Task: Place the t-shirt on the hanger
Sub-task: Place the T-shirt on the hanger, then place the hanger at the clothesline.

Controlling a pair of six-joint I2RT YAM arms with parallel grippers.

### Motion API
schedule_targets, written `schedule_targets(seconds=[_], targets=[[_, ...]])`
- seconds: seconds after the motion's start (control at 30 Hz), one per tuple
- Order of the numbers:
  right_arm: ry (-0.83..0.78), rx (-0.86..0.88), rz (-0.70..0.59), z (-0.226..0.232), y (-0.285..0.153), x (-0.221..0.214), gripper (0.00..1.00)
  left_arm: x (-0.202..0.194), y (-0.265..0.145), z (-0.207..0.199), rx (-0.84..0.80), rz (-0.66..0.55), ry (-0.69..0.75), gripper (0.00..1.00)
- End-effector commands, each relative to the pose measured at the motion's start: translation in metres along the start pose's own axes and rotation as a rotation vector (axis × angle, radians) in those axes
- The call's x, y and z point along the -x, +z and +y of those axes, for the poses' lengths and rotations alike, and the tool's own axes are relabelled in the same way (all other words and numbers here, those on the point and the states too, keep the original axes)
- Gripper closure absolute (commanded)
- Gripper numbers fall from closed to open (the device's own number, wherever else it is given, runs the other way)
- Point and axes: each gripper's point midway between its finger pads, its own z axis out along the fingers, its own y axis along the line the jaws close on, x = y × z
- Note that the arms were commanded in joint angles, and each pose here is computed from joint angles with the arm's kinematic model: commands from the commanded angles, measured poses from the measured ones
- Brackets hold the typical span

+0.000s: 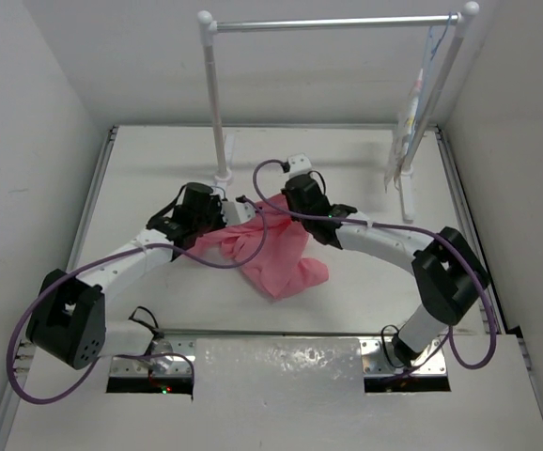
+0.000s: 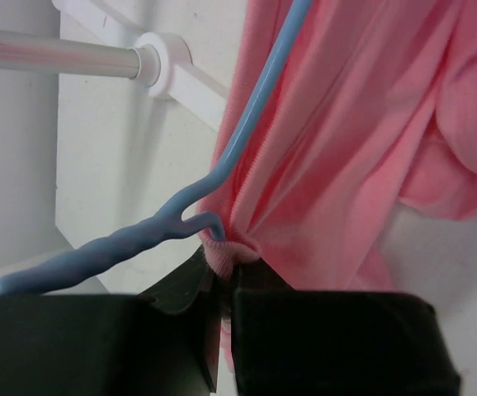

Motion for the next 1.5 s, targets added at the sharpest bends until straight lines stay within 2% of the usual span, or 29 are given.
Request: schedule_targets(seconds=[0.0, 0.03, 0.13, 0.17, 0.2, 0.27, 0.3, 0.33, 0.4, 0.47, 0.5, 0.53, 0.63, 0.73, 0.8, 0.93, 1.0, 1.07, 1.1, 1.13, 1.23, 1.37, 1.4, 1.47], targets=[[-0.108, -0.029, 0.001, -0.005, 0.0, 0.011, 1.0, 0.027, 0.0, 0.022, 0.045, -0.083, -0.053, 1.0], [-0.095, 0.129, -0.032, 0.022, -0.003, 0.015, 1.0, 0.043, 0.0, 0.022, 0.02, -0.145, -0.079, 1.0], [-0.097, 0.435, -0.09, 0.071, -0.023, 0.02, 1.0, 0.065, 0.001, 0.015, -0.06, -0.236, -0.099, 1.0], [-0.106, 0.474, -0.117, 0.074, -0.032, 0.027, 0.99, 0.071, 0.001, 0.005, -0.115, -0.27, -0.1, 1.0], [-0.118, 0.495, -0.12, 0.075, -0.037, 0.026, 0.82, 0.074, 0.0, 0.004, -0.124, -0.286, -0.108, 1.0], [-0.18, 0.495, -0.09, 0.067, -0.043, 0.01, 0.41, 0.077, -0.002, 0.0, -0.148, -0.313, -0.112, 1.0], [-0.192, 0.485, -0.106, 0.06, -0.05, 0.013, 0.11, 0.079, -0.005, -0.001, -0.153, -0.329, -0.104, 1.0], [-0.217, 0.464, -0.095, 0.05, -0.052, 0.0, 0.01, 0.078, -0.006, -0.004, -0.162, -0.337, -0.1, 1.0], [-0.239, 0.452, -0.154, 0.038, -0.066, 0.006, 0.01, 0.08, -0.009, -0.008, -0.179, -0.364, -0.086, 1.0], [-0.269, 0.522, -0.201, 0.043, -0.081, 0.011, 0.04, 0.084, -0.012, -0.012, -0.204, -0.384, -0.075, 1.0], [-0.297, 0.561, -0.227, 0.047, -0.088, 0.014, 0.12, 0.085, -0.013, -0.013, -0.211, -0.394, -0.06, 1.0], [-0.326, 0.584, -0.265, 0.049, -0.096, 0.02, 0.3, 0.087, -0.014, -0.012, -0.211, -0.402, -0.054, 1.0], [-0.358, 0.706, -0.296, 0.067, -0.107, 0.022, 0.51, 0.089, -0.015, -0.011, -0.206, -0.416, -0.053, 1.0], [-0.341, 0.805, -0.296, 0.088, -0.103, 0.024, 0.52, 0.093, -0.02, -0.015, -0.223, -0.444, -0.04, 1.0], [-0.319, 0.797, -0.298, 0.093, -0.094, 0.036, 0.51, 0.094, -0.025, -0.018, -0.234, -0.458, -0.031, 1.0], [-0.324, 0.875, -0.223, 0.117, -0.071, 0.029, 0.5, 0.096, -0.03, -0.019, -0.241, -0.476, -0.03, 1.0], [-0.303, 0.872, -0.234, 0.121, -0.065, 0.038, 0.56, 0.097, -0.032, -0.02, -0.251, -0.484, -0.031, 1.0], [-0.29, 0.857, -0.236, 0.121, -0.059, 0.039, 0.68, 0.099, -0.034, -0.022, -0.266, -0.497, -0.033, 1.0], [-0.288, 0.854, -0.242, 0.121, -0.059, 0.039, 0.88, 0.096, -0.035, -0.023, -0.276, -0.494, -0.038, 1.0], [-0.286, 0.831, -0.256, 0.117, -0.061, 0.043, 0.98, 0.098, -0.038, -0.024, -0.292, -0.514, -0.033, 1.0], [-0.301, 0.776, -0.274, 0.103, -0.064, 0.034, 1.0, 0.089, -0.044, -0.019, -0.338, -0.561, -0.081, 1.0], [-0.304, 0.611, -0.328, 0.064, -0.074, 0.024, 1.0, 0.073, -0.042, -0.005, -0.328, -0.547, -0.125, 1.0], [-0.299, 0.577, -0.399, 0.055, -0.087, 0.04, 1.0, 0.069, -0.041, -0.004, -0.328, -0.538, -0.129, 1.0], [-0.295, 0.517, -0.421, 0.04, -0.094, 0.037, 1.0, 0.068, -0.041, -0.002, -0.322, -0.533, -0.133, 1.0]])
